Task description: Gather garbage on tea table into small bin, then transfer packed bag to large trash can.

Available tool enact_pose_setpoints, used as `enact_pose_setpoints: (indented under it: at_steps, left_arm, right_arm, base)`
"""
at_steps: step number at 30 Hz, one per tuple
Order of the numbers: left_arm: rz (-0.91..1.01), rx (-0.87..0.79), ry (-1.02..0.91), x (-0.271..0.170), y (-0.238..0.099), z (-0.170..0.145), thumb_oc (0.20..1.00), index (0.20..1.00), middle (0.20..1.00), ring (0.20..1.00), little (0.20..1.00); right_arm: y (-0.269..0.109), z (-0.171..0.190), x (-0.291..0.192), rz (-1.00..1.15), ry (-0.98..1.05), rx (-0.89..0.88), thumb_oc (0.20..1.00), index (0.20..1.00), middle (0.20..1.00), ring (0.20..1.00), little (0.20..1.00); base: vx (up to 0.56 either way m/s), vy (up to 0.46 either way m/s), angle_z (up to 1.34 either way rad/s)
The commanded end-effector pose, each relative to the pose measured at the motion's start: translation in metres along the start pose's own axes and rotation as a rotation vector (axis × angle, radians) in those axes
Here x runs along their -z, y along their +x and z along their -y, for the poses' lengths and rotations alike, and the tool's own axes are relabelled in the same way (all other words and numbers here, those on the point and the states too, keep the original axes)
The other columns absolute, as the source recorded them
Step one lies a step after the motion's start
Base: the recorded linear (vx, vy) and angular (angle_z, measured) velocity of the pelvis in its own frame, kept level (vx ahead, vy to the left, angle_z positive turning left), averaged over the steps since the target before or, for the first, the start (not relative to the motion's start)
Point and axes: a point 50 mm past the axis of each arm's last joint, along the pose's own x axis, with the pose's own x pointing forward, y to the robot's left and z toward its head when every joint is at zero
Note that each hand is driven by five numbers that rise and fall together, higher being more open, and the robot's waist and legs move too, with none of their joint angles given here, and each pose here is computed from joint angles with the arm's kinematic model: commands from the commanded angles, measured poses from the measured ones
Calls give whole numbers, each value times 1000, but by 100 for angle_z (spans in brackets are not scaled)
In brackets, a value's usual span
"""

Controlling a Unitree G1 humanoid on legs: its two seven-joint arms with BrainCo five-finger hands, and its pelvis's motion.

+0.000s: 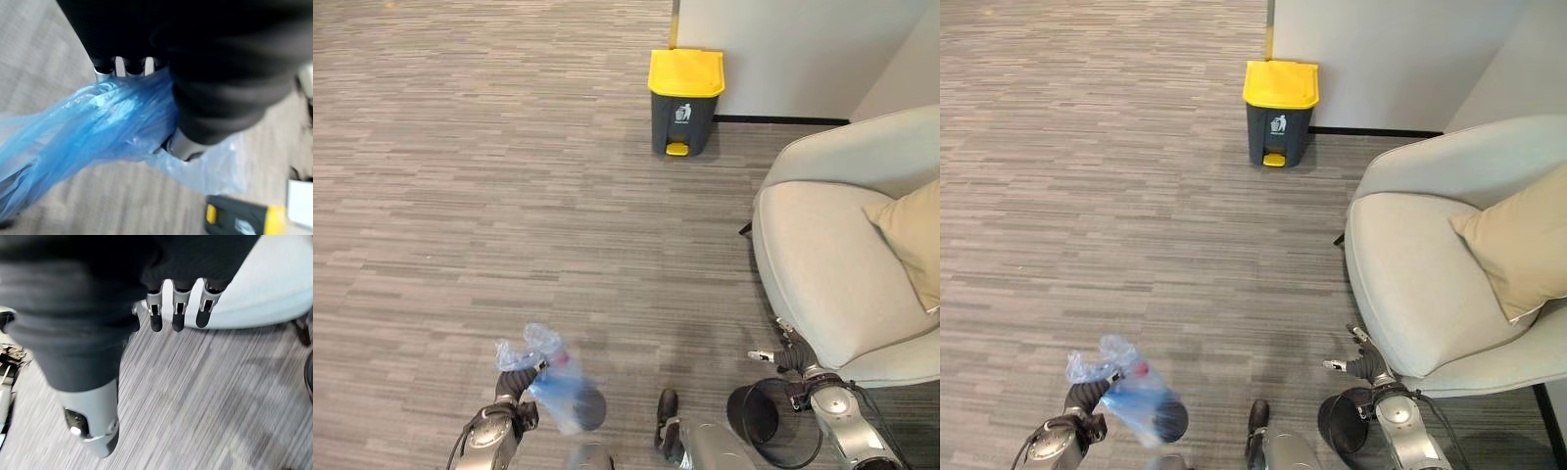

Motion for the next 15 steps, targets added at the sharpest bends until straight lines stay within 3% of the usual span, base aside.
enact_pose_setpoints:
  at_steps: [1, 5, 8, 11, 15]
  left_arm:
    - [130, -5, 68, -27, 2, -10, 200, 200, 200, 200, 200]
    - [149, 3, 82, -33, 4, -7, 200, 200, 200, 200, 200]
    - [132, -7, 97, -28, -2, -14, 200, 200, 200, 200, 200]
    - [145, -20, 105, -32, -1, -18, 200, 200, 200, 200, 200]
    - [164, -28, 119, -38, -1, -21, 200, 200, 200, 200, 200]
  right_arm:
    - [-2, 10, -1, 31, 31, 54, 1000, 1000, 1000, 1000, 1000]
    - [0, 4, 1, 17, 55, 67, 1000, 1000, 1000, 1000, 1000]
    - [2, -6, -3, 23, 49, 24, 1000, 1000, 1000, 1000, 1000]
    - [7, -11, -14, 59, 63, 3, 1000, 1000, 1000, 1000, 1000]
    - [9, -15, -22, 88, 79, -11, 1000, 1000, 1000, 1000, 1000]
  base:
    - [187, -35, -17]
    - [337, 69, -13]
    - [608, 361, -33]
    - [214, 194, -83]
    - [133, 148, -11]
